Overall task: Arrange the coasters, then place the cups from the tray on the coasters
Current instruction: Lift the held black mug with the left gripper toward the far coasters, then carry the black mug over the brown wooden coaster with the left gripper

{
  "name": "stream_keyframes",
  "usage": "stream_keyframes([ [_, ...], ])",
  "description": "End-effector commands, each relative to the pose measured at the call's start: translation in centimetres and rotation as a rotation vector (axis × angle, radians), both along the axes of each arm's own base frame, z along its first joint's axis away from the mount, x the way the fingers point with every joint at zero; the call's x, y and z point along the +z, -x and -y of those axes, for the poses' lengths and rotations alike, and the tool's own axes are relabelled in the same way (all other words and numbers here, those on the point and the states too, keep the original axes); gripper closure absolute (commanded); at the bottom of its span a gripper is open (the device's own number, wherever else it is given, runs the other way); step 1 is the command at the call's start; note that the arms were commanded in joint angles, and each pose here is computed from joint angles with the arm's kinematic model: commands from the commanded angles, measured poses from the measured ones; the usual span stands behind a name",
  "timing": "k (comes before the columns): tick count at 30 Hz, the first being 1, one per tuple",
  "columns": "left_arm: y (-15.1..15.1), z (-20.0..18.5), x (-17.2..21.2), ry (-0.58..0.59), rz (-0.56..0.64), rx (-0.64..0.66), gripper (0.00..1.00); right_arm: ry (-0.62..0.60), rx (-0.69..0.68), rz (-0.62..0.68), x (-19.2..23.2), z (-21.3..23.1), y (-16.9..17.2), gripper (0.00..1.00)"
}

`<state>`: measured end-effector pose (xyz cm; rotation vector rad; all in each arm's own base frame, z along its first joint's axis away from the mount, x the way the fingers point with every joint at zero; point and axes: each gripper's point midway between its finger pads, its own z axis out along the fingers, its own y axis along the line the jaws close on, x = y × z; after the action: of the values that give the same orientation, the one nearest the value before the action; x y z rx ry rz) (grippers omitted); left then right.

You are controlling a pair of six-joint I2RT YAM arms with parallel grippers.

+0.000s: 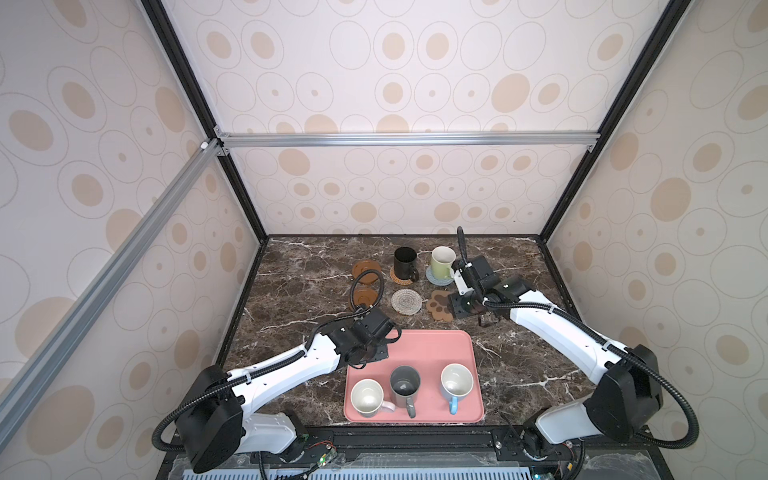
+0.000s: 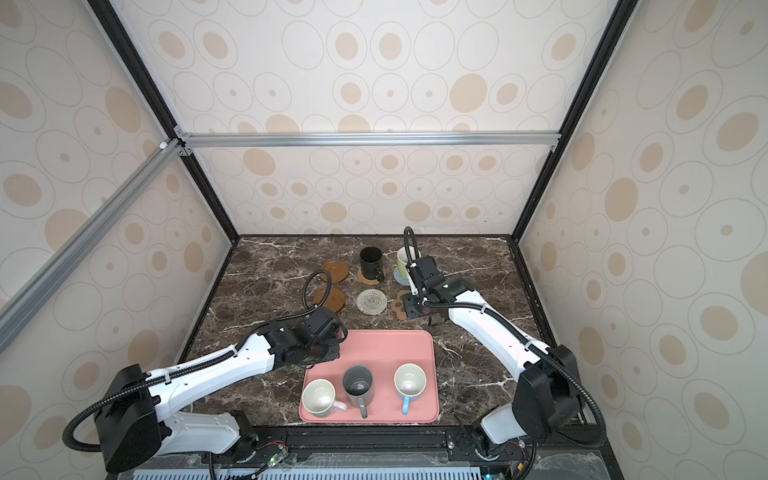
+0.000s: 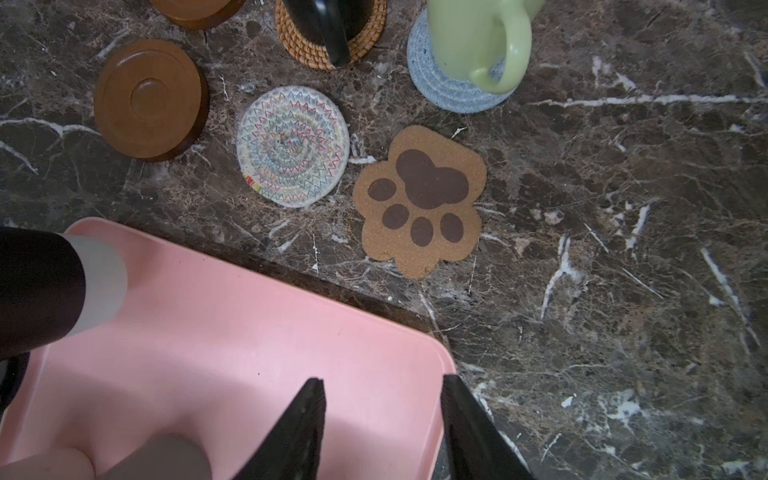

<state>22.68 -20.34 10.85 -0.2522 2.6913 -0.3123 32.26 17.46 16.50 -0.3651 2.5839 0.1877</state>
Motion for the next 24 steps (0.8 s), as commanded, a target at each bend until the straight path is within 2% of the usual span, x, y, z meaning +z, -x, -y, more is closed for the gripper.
stream_keyframes([
  [1,-3.2,0.4,3.3,0.061,0.114,0.083,0.86,0.037,0.022,0.028,0.6,0.9,0.8,0.51],
  [9,-7.5,-0.9,5.2,0.057,0.163,0.136,0.86,0.021,0.045,0.043,1.0,1.4,2.2,0.5],
  [17,-13.5,-1.2,6.5,0.014,0.197,0.12,0.87,-0.008,0.061,0.026,0.8,1.3,3.3,0.51],
  [24,-18.7,-1.7,6.1,-0.013,0.205,0.111,0.86,-0.001,0.058,0.032,1.2,1.7,3.7,0.5],
])
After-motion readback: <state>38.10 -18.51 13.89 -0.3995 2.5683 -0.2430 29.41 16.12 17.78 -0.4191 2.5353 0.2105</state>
